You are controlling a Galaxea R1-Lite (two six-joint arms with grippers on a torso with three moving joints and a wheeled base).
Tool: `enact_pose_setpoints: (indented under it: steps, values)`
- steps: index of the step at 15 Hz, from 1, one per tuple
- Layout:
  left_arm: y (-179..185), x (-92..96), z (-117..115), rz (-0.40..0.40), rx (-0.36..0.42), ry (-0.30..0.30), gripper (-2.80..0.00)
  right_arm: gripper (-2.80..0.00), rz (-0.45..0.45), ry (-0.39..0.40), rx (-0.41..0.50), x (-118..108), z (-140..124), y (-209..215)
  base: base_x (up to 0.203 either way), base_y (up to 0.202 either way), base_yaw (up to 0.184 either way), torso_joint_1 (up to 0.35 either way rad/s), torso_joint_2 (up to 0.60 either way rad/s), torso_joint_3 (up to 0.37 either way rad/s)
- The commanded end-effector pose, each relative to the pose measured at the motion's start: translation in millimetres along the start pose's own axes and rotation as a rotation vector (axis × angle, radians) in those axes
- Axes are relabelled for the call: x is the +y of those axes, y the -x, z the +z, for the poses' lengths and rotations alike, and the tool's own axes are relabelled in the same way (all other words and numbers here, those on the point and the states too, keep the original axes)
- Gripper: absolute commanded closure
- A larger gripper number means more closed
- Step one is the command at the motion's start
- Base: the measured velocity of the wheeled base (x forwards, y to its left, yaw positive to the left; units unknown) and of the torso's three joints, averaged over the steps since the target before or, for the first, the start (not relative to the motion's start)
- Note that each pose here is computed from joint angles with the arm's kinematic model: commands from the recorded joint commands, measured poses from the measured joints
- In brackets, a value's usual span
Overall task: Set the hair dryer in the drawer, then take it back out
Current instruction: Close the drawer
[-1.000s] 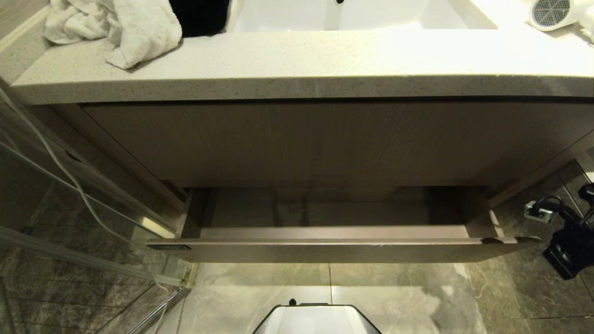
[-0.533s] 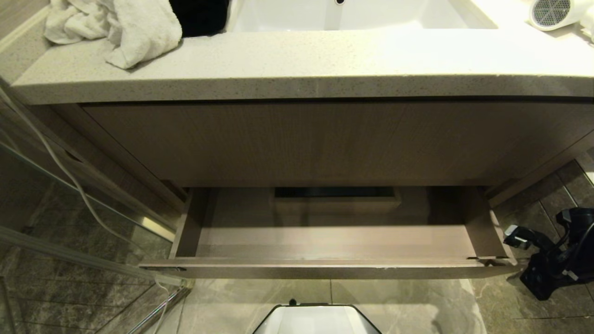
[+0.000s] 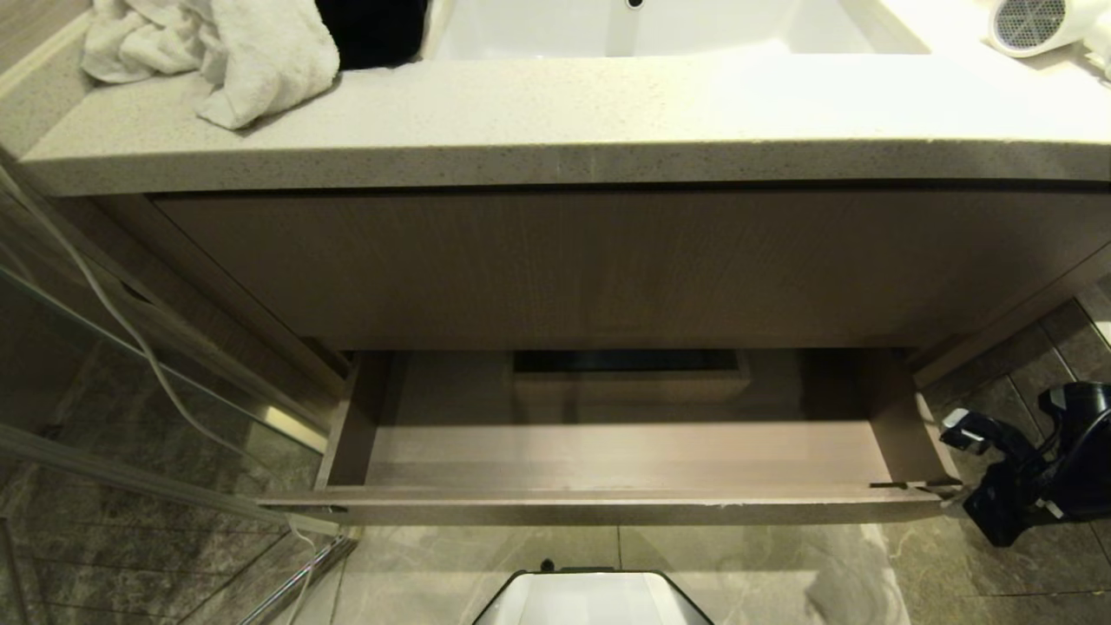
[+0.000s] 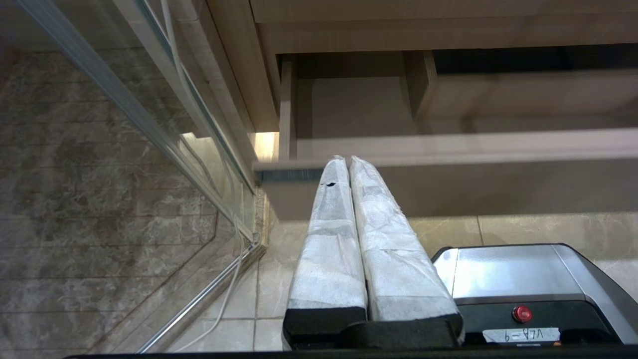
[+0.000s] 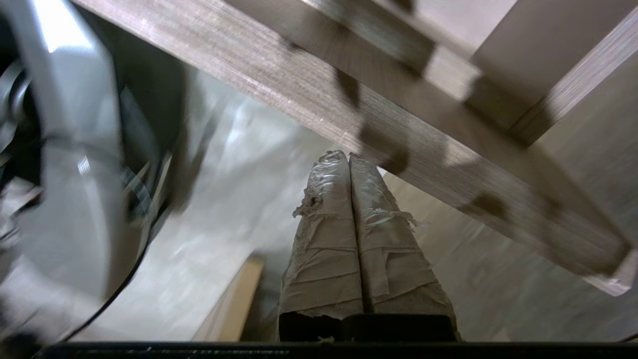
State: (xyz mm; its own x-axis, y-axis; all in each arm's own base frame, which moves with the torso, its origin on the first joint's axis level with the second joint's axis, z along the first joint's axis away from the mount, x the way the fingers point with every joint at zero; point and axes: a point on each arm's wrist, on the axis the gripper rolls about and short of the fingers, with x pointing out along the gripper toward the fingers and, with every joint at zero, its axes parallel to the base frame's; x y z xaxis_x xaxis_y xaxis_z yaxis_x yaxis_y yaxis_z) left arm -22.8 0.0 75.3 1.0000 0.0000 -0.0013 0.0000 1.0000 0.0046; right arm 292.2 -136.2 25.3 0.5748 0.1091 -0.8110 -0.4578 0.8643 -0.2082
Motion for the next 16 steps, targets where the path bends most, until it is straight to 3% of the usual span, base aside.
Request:
enact_pose_setpoints:
  steps: [1,4,7,12,16]
  values:
    - [0.1,0.0,-0.1,0.0,-0.001,0.0,0.0,0.0,-0.025,-0.01,-0.069,-3.5,7.4,0.7,0.0,0.0,0.0,0.0,0.0,0.0]
    - [0.1,0.0,-0.1,0.0,-0.001,0.0,0.0,0.0,-0.123,-0.041,-0.319,-18.2,40.8,-7.0,0.0,0.0,0.0,0.0,0.0,0.0]
    - [0.1,0.0,-0.1,0.0,-0.001,0.0,0.0,0.0,-0.156,-0.073,-0.441,-28.3,65.4,-14.7,0.0,0.0,0.0,0.0,0.0,0.0]
    - [0.1,0.0,-0.1,0.0,-0.001,0.0,0.0,0.0,-0.084,-0.135,-0.345,-21.8,59.9,-12.2,0.0,0.0,0.0,0.0,0.0,0.0]
    - [0.1,0.0,-0.1,0.0,-0.001,0.0,0.0,0.0,-0.084,-0.135,-0.324,-17.1,53.0,-3.7,0.0,0.0,0.0,0.0,0.0,0.0]
